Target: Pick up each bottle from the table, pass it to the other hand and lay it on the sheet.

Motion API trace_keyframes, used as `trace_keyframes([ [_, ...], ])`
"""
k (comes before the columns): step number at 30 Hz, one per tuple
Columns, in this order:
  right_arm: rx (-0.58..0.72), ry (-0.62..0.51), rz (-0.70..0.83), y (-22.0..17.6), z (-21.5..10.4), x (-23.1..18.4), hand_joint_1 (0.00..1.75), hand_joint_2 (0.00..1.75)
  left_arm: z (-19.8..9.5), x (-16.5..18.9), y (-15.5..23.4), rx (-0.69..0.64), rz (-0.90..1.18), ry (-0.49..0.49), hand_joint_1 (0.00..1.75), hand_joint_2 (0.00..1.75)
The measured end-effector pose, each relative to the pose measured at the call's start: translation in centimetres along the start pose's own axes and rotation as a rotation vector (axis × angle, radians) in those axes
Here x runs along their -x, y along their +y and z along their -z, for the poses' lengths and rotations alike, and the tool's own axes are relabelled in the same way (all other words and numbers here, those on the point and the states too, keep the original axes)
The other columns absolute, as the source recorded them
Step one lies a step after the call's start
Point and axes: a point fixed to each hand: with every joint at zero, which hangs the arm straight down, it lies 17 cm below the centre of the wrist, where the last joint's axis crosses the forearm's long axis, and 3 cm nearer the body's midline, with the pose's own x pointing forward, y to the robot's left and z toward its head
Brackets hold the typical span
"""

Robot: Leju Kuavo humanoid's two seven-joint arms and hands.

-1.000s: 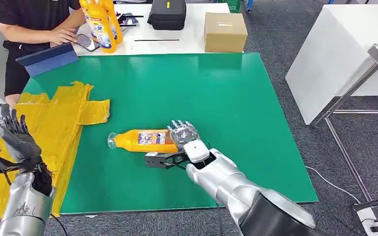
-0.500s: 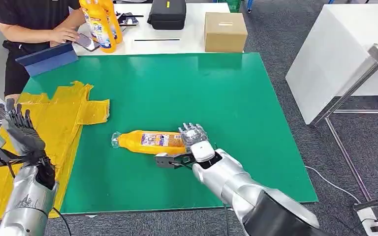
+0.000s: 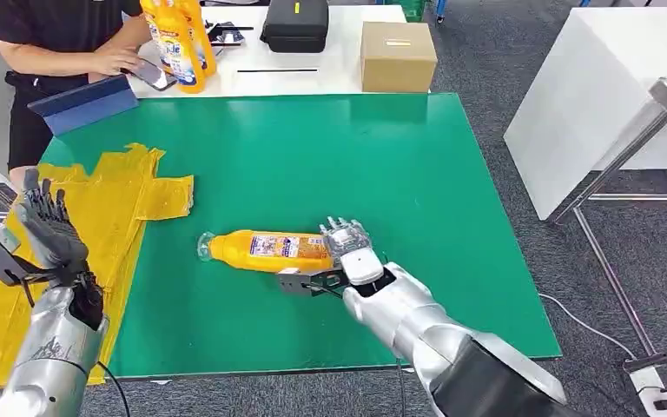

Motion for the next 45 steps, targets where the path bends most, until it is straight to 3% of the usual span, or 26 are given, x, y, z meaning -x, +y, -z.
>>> trace_keyframes([
  [11,-0.018,0.005,0.008,0.9,-0.1,0.4,1.66,1.75,0.5,0.0,-0.1,-0.006,-0.001,0.002,0.0,0.0],
  [12,-0.018,0.004,0.005,0.9,-0.1,0.4,1.26,1.75,0.5,0.0,-0.1,-0.007,-0.001,0.002,0.0,0.0],
  [13,-0.019,0.003,0.002,0.9,-0.1,0.4,0.0,1.75,0.5,0.0,-0.1,-0.009,0.0,0.001,0.0,0.0],
  [32,0.03,0.006,-0.01,-0.7,0.1,0.3,0.0,1.75,0.6,0.0,0.2,-0.022,0.001,0.0,0.0,0.0],
  [36,0.084,-0.004,0.009,-2.6,0.4,0.3,0.0,1.75,0.6,0.0,0.3,-0.014,0.004,0.001,0.0,0.0],
  [37,0.098,-0.01,0.015,-3.4,0.5,0.2,0.0,0.0,0.6,0.0,0.4,-0.012,0.004,0.003,0.0,0.0],
  [45,0.158,-0.143,0.106,-9.0,0.3,-2.3,0.0,0.0,0.2,0.3,1.2,-0.018,0.004,0.014,0.0,0.0],
])
